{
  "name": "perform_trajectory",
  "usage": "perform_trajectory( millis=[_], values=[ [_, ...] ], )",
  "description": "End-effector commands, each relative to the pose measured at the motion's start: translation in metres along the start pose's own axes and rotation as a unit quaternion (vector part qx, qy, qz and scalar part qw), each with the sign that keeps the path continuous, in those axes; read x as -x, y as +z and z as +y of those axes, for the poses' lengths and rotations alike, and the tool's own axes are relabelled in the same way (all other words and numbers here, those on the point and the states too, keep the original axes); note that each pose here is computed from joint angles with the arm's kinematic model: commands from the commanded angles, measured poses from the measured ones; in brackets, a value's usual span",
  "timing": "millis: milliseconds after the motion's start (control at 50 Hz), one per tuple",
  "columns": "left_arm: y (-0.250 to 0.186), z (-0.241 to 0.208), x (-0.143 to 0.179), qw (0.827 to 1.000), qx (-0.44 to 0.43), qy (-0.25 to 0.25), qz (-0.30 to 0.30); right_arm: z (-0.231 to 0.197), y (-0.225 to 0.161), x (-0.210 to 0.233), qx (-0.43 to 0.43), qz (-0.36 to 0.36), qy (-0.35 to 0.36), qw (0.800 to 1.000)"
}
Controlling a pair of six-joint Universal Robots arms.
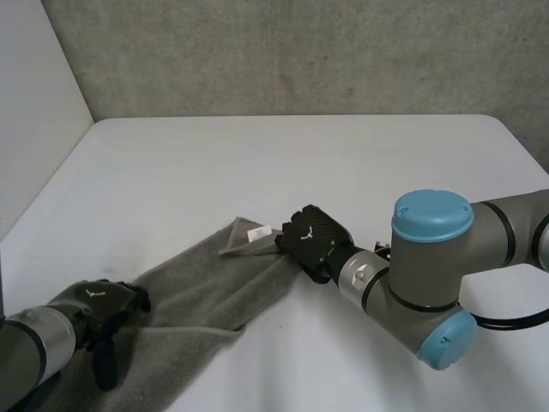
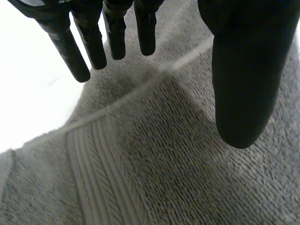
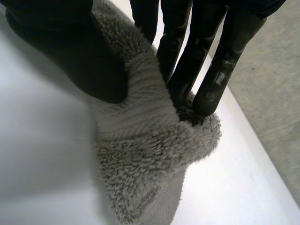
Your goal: Fold the laundry
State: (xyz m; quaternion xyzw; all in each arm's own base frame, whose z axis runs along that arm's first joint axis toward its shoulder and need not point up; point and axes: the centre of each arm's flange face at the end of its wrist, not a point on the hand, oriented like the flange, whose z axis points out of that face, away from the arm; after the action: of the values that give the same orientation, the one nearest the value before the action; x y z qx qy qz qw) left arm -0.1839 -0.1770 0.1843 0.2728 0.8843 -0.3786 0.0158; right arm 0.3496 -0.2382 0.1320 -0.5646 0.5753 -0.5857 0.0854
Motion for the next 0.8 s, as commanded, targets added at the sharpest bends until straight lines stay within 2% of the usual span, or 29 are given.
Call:
perform_trajectory(
  millis=[20,180,620,800],
  values=[
    [0.007,0.006,-0.004,1.0,0.021,0.004,0.009,-0.002,0.005,-0.019,0.004,0.055,-0.007,0.998],
    [0.008,0.0,-0.001,1.0,0.011,0.004,0.003,0.0,0.003,-0.037,0.047,0.12,-0.018,0.992],
    [0.022,0.0,-0.002,1.0,0.007,0.008,0.001,0.009,-0.013,-0.055,0.077,0.143,-0.036,0.986],
    [0.046,-0.013,0.001,0.999,-0.028,0.017,-0.008,0.008,-0.013,-0.065,0.074,0.155,-0.036,0.985]
  ],
)
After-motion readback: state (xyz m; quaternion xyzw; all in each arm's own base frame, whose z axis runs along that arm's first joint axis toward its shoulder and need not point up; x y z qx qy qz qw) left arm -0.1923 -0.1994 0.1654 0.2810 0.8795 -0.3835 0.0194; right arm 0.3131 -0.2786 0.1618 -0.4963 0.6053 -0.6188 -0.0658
